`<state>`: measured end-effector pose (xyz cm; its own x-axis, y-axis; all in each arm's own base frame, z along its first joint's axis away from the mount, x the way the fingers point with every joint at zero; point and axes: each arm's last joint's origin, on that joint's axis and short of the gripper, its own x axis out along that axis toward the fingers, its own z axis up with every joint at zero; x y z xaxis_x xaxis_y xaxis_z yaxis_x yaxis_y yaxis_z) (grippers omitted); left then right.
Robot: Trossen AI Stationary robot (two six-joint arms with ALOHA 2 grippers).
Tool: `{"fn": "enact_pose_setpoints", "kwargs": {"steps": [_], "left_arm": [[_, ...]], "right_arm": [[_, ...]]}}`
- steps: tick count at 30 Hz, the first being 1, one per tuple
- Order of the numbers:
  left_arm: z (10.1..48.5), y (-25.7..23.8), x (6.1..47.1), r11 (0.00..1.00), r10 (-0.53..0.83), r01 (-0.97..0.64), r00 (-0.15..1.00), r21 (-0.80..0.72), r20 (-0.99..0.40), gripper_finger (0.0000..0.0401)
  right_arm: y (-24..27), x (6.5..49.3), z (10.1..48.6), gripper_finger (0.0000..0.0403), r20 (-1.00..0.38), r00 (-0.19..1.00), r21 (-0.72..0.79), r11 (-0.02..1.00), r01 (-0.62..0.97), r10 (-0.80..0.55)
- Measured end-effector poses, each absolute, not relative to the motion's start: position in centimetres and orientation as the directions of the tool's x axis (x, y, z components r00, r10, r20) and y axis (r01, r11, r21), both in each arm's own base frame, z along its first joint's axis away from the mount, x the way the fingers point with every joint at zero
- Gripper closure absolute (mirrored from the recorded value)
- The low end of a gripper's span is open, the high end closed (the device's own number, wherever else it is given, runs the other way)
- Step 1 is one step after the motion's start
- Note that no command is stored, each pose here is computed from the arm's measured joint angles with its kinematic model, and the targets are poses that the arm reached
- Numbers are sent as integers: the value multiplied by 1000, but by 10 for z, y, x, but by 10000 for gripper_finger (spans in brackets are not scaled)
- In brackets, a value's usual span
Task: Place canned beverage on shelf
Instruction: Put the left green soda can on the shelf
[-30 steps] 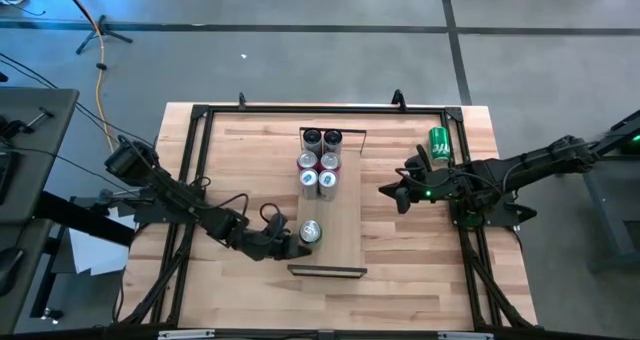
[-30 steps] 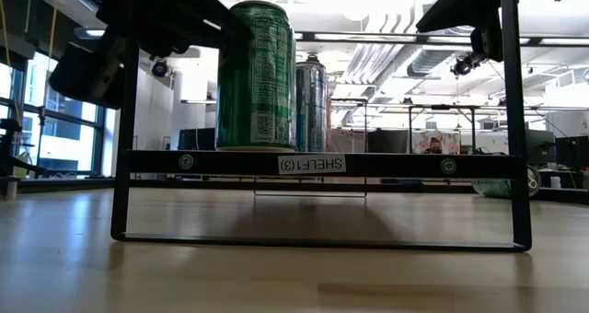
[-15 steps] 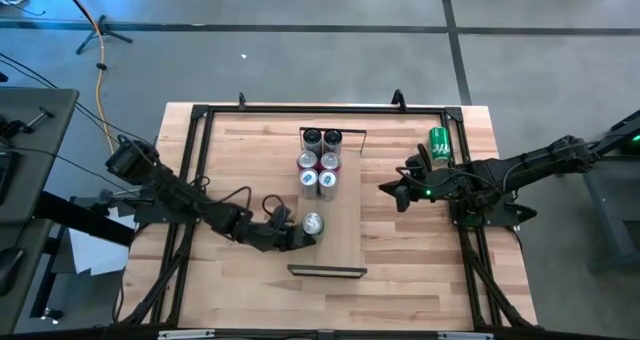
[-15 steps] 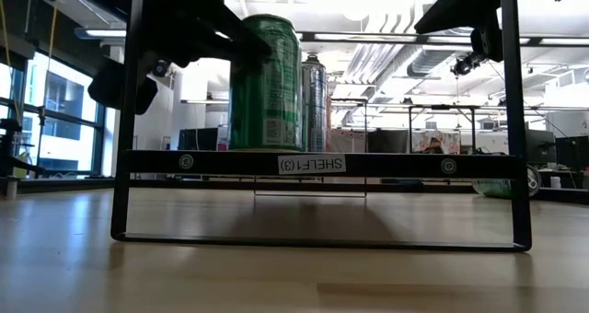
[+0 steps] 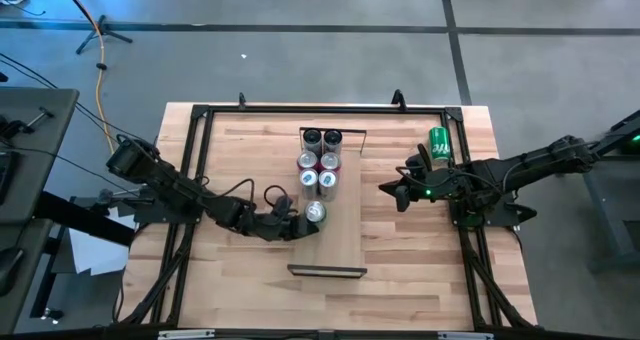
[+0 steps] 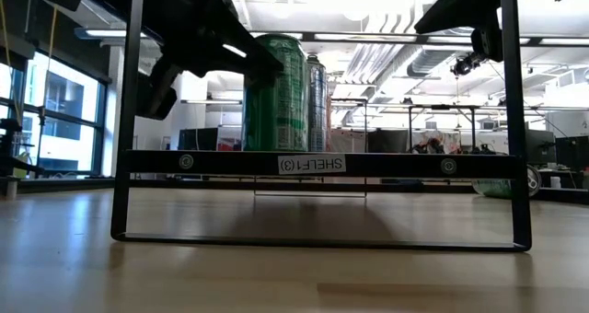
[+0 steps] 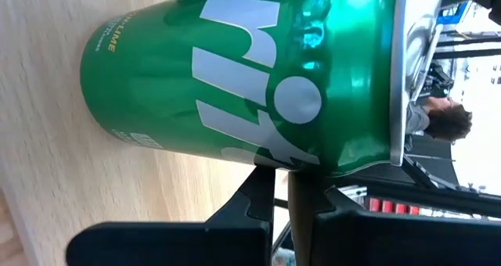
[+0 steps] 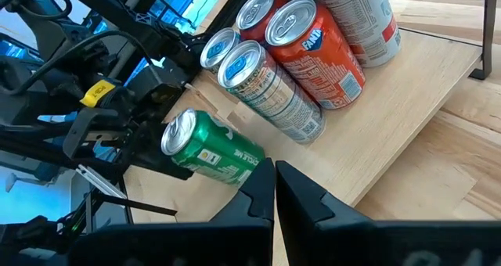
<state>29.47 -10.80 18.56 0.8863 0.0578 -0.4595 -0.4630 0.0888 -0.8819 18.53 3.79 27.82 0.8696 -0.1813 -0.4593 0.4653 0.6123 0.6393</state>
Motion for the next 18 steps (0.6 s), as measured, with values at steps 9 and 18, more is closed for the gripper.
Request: {"fn": "enact_pose_setpoints", "kwargs": {"steps": [9, 18], "left_arm": [[184, -98, 297, 92, 111, -484, 873, -870, -474, 401], [183, -93, 298, 96, 132, -493, 867, -865, -480, 401]], "right_arm": [[38, 185, 278, 402, -458, 870, 640, 612, 465, -181], [38, 186, 279, 402, -447, 876, 648, 610, 456, -179]]}}
